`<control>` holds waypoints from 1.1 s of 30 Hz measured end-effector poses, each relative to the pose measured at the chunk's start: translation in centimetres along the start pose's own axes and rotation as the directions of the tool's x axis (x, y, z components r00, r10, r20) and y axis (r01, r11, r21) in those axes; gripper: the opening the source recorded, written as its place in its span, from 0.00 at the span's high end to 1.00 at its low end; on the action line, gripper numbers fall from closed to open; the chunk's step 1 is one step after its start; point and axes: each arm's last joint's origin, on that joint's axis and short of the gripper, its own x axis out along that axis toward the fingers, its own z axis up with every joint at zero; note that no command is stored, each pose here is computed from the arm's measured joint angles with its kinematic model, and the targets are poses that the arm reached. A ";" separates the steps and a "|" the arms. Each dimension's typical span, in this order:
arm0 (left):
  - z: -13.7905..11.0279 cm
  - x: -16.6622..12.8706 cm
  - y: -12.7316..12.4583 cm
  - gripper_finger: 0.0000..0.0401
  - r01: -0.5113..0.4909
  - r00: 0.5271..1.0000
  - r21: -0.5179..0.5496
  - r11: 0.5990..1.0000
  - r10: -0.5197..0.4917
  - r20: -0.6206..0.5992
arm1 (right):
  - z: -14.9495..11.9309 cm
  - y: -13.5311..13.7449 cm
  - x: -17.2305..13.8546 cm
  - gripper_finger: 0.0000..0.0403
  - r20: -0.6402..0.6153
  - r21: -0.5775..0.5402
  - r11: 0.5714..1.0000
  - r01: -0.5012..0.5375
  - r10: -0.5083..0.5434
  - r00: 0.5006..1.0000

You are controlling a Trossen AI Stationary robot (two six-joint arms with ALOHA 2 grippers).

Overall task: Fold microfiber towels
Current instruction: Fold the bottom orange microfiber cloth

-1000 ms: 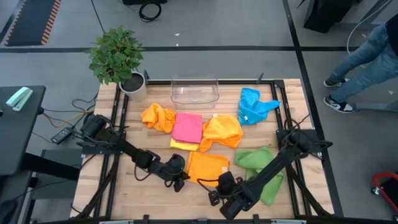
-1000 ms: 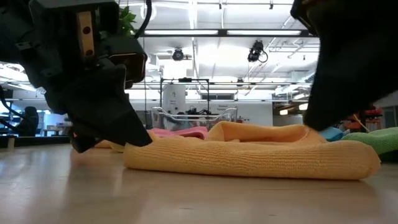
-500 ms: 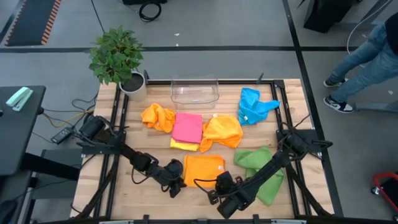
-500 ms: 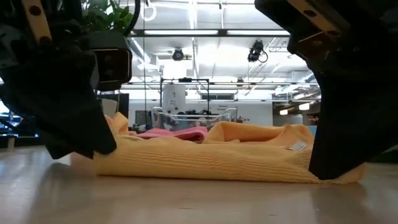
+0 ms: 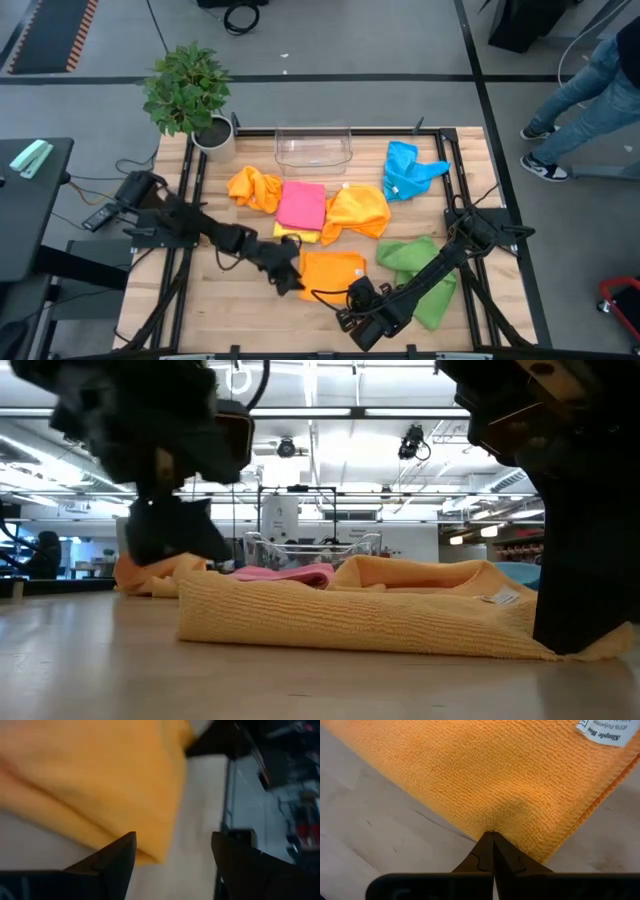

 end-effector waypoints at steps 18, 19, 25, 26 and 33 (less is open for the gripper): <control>2.4 -0.9 4.2 0.47 -0.110 0.988 -0.231 0.967 0.131 0.076 | -0.1 0.1 0.1 0.99 -0.002 0.001 1.000 -0.017 0.017 1.000; 2.3 -0.7 4.4 0.47 -0.120 0.988 -0.232 0.965 0.140 0.072 | 0.0 0.2 0.1 0.99 0.000 0.003 1.000 -0.016 0.016 1.000; 2.3 0.6 4.9 0.47 -0.066 0.989 -0.247 0.967 0.096 0.110 | 0.0 0.2 0.1 0.99 0.000 0.001 1.000 -0.016 0.016 1.000; 2.3 0.7 4.9 0.47 -0.060 0.989 -0.246 0.967 0.090 0.114 | 0.0 0.2 0.1 0.99 -0.001 0.001 1.000 -0.016 0.016 1.000; 2.2 1.1 5.7 0.51 -0.106 0.985 -0.251 0.962 0.136 0.106 | 0.0 0.2 0.1 0.99 0.001 0.001 1.000 -0.018 0.018 1.000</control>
